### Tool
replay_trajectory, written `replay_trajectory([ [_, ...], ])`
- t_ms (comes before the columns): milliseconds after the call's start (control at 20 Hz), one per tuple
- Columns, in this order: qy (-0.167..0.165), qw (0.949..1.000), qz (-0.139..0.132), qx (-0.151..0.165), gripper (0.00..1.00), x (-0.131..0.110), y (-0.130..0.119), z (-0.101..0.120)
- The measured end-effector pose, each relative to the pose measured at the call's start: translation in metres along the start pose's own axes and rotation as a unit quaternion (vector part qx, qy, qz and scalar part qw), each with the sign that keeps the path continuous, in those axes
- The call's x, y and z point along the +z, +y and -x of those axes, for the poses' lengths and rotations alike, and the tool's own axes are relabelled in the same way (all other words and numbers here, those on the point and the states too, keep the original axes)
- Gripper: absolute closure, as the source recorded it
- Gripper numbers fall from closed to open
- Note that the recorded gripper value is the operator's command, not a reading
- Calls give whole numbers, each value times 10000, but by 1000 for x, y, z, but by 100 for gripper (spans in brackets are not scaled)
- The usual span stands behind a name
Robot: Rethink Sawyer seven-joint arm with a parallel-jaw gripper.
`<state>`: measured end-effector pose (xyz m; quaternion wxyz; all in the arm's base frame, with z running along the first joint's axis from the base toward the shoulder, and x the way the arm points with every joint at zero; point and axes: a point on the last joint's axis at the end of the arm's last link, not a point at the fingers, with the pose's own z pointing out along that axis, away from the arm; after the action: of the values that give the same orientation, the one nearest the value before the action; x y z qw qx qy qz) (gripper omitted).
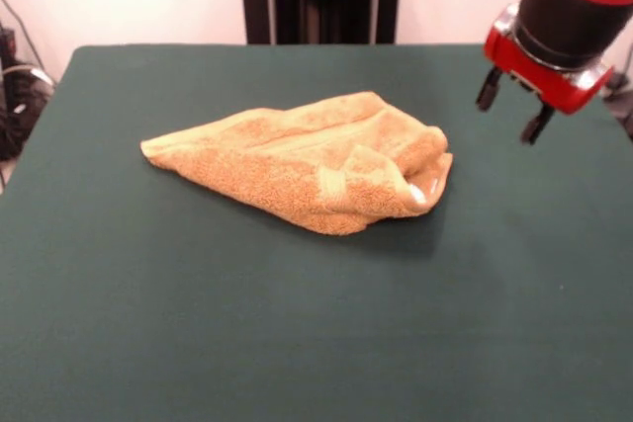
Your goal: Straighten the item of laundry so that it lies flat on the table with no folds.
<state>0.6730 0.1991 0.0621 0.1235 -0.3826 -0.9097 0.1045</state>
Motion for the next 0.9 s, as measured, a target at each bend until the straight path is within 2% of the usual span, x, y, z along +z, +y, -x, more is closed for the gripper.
replay_trajectory([
  [250, 12, 9998, -145, 99, 0, 11, -5, -13],
  [450, -181, 9993, -289, 126, 0, 18, -16, -10],
  [500, -365, 9985, -377, 120, 0, 22, -23, -5],
  [600, -484, 9978, -431, 114, 0, 24, -27, -1],
  [650, -680, 9965, -477, 118, 0, 24, -35, 7],
  [900, -1016, 9935, -489, 138, 0, 27, -49, 20],
])
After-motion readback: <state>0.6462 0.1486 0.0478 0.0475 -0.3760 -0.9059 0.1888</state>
